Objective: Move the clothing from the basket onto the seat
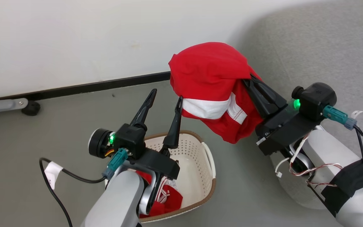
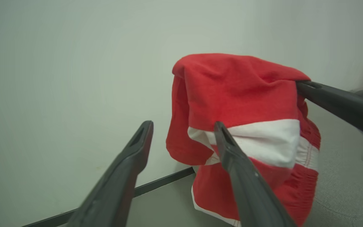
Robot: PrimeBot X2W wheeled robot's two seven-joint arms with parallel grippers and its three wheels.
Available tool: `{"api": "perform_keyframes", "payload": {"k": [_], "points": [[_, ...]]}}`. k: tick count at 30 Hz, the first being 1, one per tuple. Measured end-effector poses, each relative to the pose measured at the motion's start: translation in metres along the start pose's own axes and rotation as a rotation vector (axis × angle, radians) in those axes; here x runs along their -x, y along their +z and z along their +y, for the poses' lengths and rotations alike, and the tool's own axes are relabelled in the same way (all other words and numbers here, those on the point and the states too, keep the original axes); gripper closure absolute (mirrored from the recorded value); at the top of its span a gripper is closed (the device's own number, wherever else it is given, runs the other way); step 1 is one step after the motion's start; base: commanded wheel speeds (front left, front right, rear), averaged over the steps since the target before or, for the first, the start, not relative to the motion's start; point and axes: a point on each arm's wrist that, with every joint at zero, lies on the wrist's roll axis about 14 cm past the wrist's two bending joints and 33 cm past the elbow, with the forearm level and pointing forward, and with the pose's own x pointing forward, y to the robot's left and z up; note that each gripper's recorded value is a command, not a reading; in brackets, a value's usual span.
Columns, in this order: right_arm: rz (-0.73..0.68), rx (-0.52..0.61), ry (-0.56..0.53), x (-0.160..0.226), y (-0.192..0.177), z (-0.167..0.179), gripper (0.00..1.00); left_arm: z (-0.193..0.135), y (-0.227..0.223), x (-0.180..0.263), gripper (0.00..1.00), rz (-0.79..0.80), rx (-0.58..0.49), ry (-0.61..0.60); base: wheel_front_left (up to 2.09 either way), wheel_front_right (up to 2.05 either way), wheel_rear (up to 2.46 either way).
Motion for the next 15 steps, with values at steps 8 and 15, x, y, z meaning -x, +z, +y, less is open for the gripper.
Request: {"api": "perform_keyframes", "payload": {"k": [8,15], "points": [[-0.004,0.02,-0.086,0.024,0.009,-0.022,1.0,-0.028,-0.005,-0.012,0.0,0.005,0.028,-0.08,0.0,0.0,0.0],[0.008,0.035,-0.183,0.055,0.012,-0.043,1.0,-0.061,-0.01,-0.022,0.0,0.011,0.047,-0.175,0.0,0.0,0.0]]}}
